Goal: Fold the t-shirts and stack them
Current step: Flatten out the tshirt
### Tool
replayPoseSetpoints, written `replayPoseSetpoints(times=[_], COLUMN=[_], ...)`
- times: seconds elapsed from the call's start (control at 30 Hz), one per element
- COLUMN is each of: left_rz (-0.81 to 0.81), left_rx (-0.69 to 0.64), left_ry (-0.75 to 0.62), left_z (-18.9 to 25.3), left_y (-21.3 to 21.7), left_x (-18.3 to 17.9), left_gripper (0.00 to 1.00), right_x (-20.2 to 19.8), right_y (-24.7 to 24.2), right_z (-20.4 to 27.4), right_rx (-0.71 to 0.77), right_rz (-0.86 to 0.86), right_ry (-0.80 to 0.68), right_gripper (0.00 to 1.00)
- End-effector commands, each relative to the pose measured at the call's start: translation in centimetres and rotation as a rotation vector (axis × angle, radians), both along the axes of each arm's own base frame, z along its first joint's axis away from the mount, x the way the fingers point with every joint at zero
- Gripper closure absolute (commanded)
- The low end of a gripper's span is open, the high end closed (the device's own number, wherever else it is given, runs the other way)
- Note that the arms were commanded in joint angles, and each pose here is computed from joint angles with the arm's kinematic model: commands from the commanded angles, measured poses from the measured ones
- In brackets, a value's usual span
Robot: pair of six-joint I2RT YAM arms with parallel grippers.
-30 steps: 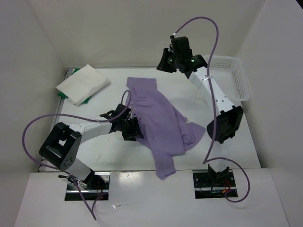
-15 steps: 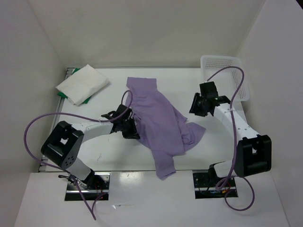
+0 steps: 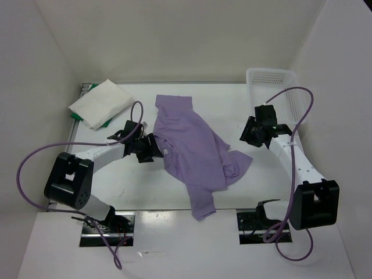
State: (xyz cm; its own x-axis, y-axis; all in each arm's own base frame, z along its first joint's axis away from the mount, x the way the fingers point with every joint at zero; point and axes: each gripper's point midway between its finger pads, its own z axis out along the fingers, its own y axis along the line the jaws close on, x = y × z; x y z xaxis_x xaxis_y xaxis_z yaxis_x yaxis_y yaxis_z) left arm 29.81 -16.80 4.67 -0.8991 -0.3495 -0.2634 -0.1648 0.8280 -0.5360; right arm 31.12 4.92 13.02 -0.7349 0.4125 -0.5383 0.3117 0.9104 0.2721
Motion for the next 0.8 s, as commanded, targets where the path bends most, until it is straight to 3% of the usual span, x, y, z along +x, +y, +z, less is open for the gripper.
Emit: replayPoseSetpoints(times=[0.0, 0.07, 0.1, 0.17, 0.27, 0.33, 0.53, 0.57, 0.67, 0.77], left_rz=[-0.102, -0.089, -0.111, -0.102, -0.090, -0.086, -0.077, -0.078, -0.044, 0.055], left_rx=[-0.038, -0.016, -0.023, -0.041, -0.041, -0.029, -0.044, -0.052, -0.012, -0.003], left_ry=[0.038, 0.059, 0.060, 0.077, 0.086, 0.100, 0.106, 0.091, 0.040, -0.040], left_z=[0.4, -0.4, -0.5, -1.1, -1.9, -2.5, -3.7, -3.2, -2.0, 0.6], left_y=[-1.7, -2.1, -3.1, -4.1, -5.3, -5.9, -7.1, -7.4, -5.9, -1.3], left_x=[-4.3, -5.1, -5.5, -5.7, -5.5, -5.6, -4.6, -4.1, -1.3, 2.8], left_gripper=[0.35, 0.25, 0.21, 0.09, 0.09, 0.32, 0.73, 0.85, 1.00, 1.00], right_x=[0.5, 0.7, 0.9, 0.8, 0.9, 0.9, 0.5, 0.3, 0.2, -0.1], right_y=[0.1, 1.0, 1.4, 2.6, 2.9, 2.7, 2.9, 2.9, 2.6, 2.8], right_z=[1.4, 1.5, 1.3, 1.3, 2.6, 2.9, 1.9, 1.5, 1.1, 0.0], right_rx=[0.013, 0.069, 0.087, 0.156, 0.179, 0.173, 0.194, 0.200, 0.197, 0.207], right_rz=[-0.007, -0.006, 0.008, 0.023, 0.026, 0.021, 0.009, -0.002, -0.033, -0.040], right_ry=[-0.046, -0.052, -0.062, -0.061, -0.111, -0.123, -0.111, -0.099, -0.089, -0.053], right_gripper=[0.53, 0.60, 0.70, 0.77, 0.81, 0.81, 0.76, 0.76, 0.73, 0.71])
